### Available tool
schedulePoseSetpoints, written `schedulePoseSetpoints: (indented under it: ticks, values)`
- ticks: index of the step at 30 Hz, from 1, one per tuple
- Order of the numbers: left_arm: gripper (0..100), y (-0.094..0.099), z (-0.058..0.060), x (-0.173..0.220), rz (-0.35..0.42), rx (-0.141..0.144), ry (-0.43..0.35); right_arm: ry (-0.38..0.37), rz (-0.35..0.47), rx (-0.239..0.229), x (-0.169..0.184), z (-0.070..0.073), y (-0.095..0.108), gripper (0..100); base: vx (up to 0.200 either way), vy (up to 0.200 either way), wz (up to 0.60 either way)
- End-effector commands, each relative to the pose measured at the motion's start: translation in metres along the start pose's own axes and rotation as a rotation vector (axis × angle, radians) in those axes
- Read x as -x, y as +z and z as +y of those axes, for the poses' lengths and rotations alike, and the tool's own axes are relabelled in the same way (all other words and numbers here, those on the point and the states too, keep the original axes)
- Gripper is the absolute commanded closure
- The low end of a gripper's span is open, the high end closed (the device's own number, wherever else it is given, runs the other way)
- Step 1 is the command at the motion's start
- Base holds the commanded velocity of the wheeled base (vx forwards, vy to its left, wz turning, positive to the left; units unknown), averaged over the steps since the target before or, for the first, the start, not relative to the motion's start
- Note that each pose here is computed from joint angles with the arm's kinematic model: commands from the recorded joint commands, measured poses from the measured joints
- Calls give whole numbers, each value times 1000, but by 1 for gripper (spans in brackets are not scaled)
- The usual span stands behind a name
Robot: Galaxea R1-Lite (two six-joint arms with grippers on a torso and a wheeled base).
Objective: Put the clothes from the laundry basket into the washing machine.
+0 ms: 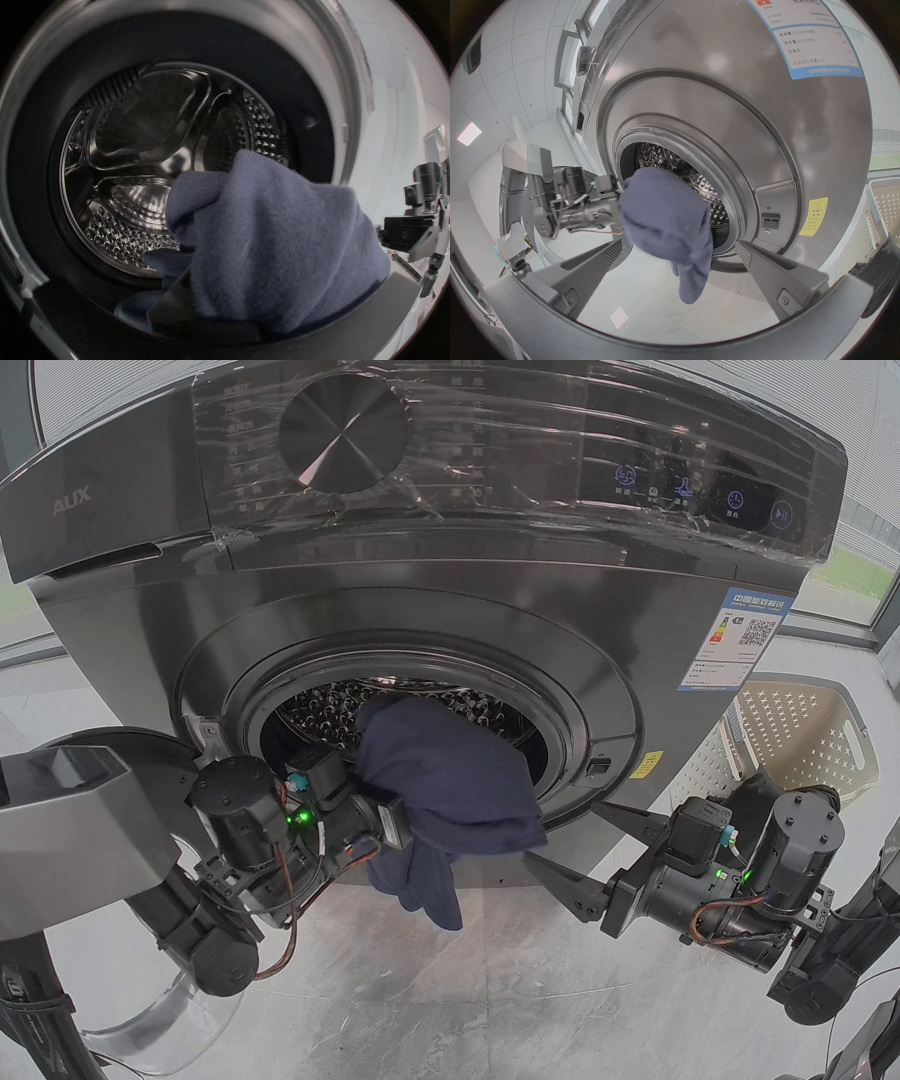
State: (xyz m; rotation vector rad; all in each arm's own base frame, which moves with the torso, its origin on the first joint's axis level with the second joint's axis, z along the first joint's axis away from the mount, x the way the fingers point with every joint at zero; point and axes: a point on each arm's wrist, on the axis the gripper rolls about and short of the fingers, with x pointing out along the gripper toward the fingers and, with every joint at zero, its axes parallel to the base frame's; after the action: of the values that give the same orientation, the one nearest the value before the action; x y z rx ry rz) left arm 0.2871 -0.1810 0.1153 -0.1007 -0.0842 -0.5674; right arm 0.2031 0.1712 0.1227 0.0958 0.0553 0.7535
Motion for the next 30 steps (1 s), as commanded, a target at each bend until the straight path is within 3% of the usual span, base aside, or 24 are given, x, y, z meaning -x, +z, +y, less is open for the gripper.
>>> schedulePoseSetpoints:
  ticks: [1, 11, 25, 30]
  values:
    - [100, -23, 23, -33, -3, -9, 82, 8, -6, 1, 2, 2, 2, 0, 0, 0, 0]
    - [100, -30, 19, -74, -28, 0, 67, 14, -4, 1, 1, 4, 1, 0, 0, 0, 0]
    - [100, -22, 44, -141, -44, 2, 142, 26, 2, -1, 0, 7, -1, 0, 0, 0, 0]
    - [100, -12, 62, -160, -96, 20, 204, 26, 2, -1, 0, 7, -1, 0, 0, 0, 0]
